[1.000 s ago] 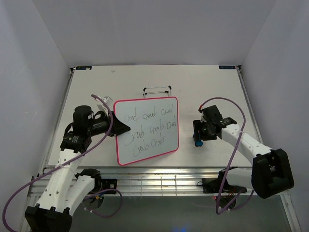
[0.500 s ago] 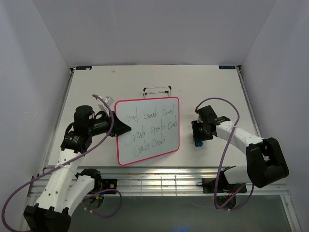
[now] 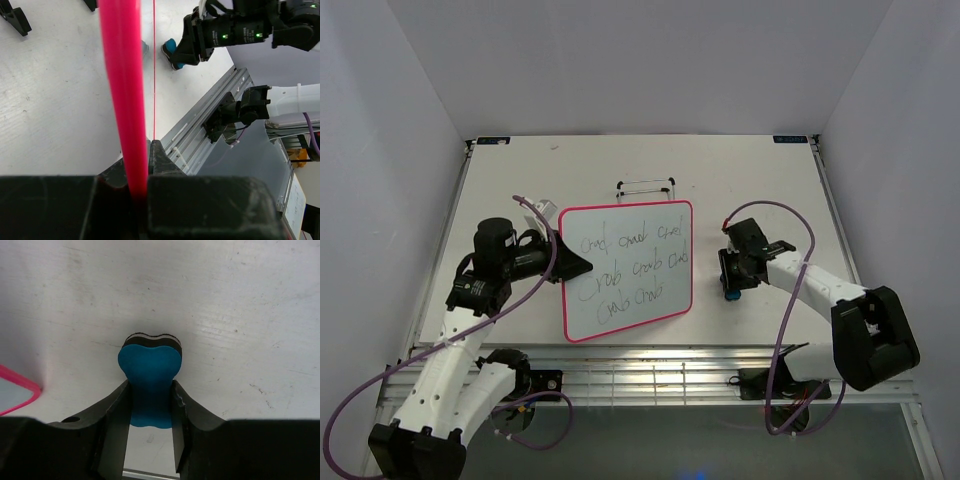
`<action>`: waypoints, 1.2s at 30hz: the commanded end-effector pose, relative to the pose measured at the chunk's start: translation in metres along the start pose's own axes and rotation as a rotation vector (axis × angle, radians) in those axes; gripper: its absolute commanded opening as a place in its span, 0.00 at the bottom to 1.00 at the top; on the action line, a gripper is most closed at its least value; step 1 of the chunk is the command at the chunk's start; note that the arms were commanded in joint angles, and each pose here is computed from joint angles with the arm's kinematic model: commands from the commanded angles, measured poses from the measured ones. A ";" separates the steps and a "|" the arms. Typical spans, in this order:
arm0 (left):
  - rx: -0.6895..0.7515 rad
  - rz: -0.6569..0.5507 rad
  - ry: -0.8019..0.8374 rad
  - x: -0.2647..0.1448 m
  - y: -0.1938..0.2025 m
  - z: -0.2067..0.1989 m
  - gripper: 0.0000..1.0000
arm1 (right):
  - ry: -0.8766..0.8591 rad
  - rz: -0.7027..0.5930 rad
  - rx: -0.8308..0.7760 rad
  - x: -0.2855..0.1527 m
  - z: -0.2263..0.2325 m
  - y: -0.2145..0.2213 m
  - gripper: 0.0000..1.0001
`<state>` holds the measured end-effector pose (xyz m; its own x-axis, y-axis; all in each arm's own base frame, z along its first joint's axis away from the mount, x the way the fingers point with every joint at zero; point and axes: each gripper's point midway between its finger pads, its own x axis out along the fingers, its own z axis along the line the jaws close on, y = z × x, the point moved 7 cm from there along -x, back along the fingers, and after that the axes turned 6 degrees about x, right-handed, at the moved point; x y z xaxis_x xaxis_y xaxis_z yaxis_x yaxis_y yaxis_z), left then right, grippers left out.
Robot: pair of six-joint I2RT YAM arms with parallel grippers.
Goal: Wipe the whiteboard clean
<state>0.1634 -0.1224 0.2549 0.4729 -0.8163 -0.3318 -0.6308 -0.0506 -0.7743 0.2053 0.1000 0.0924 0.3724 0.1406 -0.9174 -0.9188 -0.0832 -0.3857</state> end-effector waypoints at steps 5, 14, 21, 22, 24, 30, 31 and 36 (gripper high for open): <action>0.040 0.009 -0.001 0.005 -0.005 0.004 0.00 | -0.213 -0.331 -0.054 -0.072 0.045 -0.051 0.32; -0.001 0.006 -0.015 0.017 0.001 0.017 0.00 | -0.691 -0.743 -0.270 -0.153 0.192 -0.079 0.30; 0.029 -0.002 0.089 0.023 0.015 0.018 0.00 | -0.639 -0.705 -0.480 -0.161 0.286 -0.081 0.30; 0.036 -0.001 0.095 0.023 0.015 0.017 0.00 | -0.624 -0.686 -0.497 -0.158 0.290 -0.080 0.30; 0.049 0.000 0.113 0.024 0.014 0.016 0.00 | -0.611 -0.672 -0.516 -0.151 0.298 -0.079 0.30; 0.066 -0.006 0.133 0.022 0.015 0.012 0.00 | -0.497 -0.588 -0.564 -0.121 0.288 -0.069 0.31; 0.071 -0.012 0.129 0.021 0.015 0.012 0.00 | -0.464 -0.565 -0.570 -0.111 0.282 -0.063 0.31; 0.081 -0.017 0.136 0.020 0.015 0.010 0.00 | -0.318 -0.461 -0.531 -0.075 0.228 -0.045 0.30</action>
<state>0.1713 -0.1321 0.2203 0.3996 -0.8641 -0.3059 -0.7105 -0.0811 -0.6990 0.1771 0.3644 0.2623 0.5239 0.7475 -0.4084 -0.3596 -0.2406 -0.9016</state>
